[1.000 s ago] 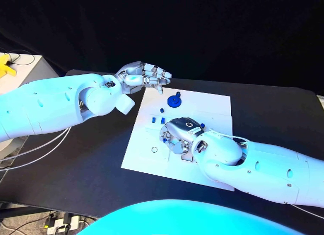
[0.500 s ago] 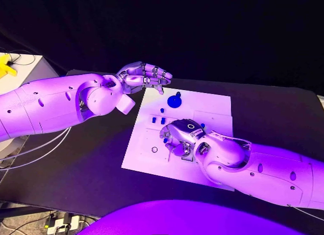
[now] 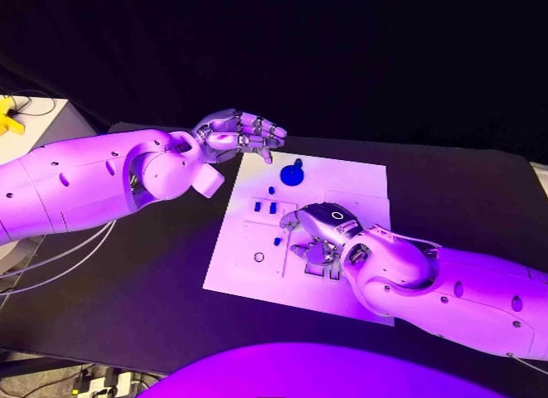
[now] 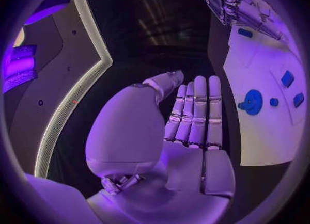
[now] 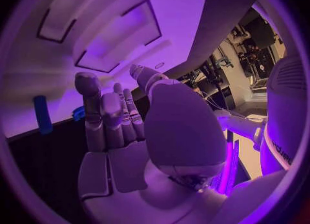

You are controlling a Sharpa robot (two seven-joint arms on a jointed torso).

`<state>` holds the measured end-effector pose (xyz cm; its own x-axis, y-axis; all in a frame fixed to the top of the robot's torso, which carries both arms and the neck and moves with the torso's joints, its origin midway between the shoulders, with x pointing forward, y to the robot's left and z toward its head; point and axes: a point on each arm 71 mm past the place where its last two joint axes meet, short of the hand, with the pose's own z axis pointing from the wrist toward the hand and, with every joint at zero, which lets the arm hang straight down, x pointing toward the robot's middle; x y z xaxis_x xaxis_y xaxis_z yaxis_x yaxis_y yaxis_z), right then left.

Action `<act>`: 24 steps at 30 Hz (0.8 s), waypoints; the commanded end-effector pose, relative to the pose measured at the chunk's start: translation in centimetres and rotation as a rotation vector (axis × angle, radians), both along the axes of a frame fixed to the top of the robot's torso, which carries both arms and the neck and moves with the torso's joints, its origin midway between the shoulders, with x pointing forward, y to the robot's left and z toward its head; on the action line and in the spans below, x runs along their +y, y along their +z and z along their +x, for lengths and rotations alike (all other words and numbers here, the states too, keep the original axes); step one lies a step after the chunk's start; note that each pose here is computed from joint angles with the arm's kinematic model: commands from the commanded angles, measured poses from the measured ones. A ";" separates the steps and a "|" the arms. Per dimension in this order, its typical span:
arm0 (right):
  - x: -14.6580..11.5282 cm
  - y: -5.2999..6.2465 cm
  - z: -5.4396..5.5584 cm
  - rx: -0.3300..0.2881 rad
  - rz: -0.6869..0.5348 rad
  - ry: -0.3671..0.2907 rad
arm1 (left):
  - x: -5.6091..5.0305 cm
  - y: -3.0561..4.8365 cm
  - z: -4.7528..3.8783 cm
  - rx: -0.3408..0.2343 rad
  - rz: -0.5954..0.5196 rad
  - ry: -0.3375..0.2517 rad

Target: Assemble the parts on the task board

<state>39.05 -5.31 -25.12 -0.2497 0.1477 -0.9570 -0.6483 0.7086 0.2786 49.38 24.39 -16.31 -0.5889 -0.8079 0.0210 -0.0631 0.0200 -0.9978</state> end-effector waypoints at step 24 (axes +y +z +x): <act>-10.9 4.8 4.9 0.020 -0.049 -0.152 | -0.1 -0.11 0.12 0.009 -0.015 -0.015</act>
<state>44.11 -16.54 -20.04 -0.2131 0.1819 -0.9599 -0.4953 0.8268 0.2666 49.57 24.57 -16.48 -0.5858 -0.8102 0.0226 -0.0680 0.0214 -0.9975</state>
